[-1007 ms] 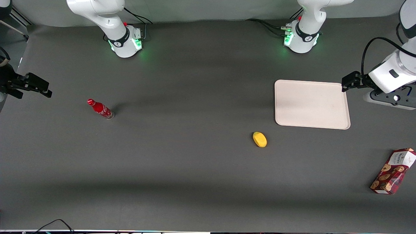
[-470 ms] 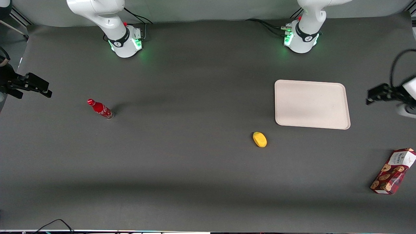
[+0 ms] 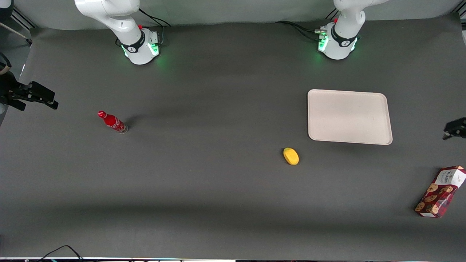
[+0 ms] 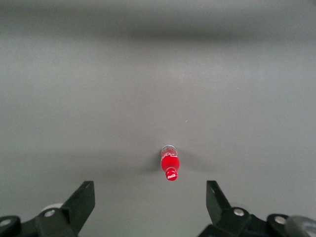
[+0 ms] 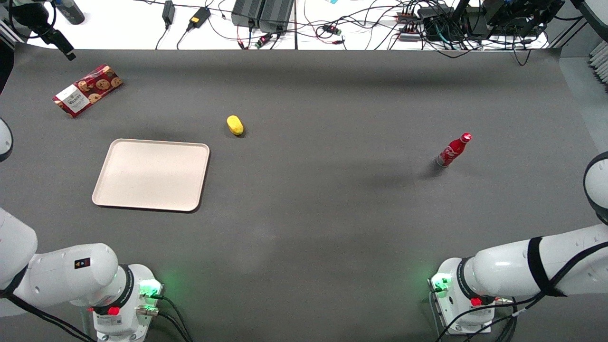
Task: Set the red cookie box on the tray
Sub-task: 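Move the open left gripper down to the red tartan cookie box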
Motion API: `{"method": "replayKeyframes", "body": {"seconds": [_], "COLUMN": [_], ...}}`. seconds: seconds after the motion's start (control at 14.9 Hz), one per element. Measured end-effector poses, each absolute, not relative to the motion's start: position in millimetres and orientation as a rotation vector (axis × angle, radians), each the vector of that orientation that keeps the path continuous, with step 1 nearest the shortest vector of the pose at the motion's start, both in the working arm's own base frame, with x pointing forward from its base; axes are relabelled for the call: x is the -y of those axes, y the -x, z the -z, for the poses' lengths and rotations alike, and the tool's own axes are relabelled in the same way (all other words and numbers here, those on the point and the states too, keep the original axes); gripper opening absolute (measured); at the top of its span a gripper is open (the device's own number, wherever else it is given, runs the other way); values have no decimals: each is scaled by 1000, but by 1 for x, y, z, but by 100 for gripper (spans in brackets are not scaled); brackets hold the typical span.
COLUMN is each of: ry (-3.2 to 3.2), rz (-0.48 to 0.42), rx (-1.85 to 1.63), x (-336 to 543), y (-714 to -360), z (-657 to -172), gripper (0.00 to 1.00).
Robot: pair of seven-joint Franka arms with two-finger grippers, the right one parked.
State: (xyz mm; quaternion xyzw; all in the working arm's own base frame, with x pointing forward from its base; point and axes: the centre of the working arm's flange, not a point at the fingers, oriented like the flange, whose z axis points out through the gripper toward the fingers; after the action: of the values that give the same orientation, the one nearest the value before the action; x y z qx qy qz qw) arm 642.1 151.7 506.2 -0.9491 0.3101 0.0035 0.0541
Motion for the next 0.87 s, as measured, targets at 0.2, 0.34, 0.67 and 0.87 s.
{"method": "replayKeyframes", "body": {"seconds": [0.2,0.34,0.67,0.87], "ry": [2770,2720,2662,2646], "rz": [62,99,148,186], "rx": [-1109,-1181,-1263,-1259], "x": [-185,-201,-227,-234], "y": [-663,-676,-699,-707], "z": [-467,-432,-344,-314], "gripper": [100,100,100,100]}}
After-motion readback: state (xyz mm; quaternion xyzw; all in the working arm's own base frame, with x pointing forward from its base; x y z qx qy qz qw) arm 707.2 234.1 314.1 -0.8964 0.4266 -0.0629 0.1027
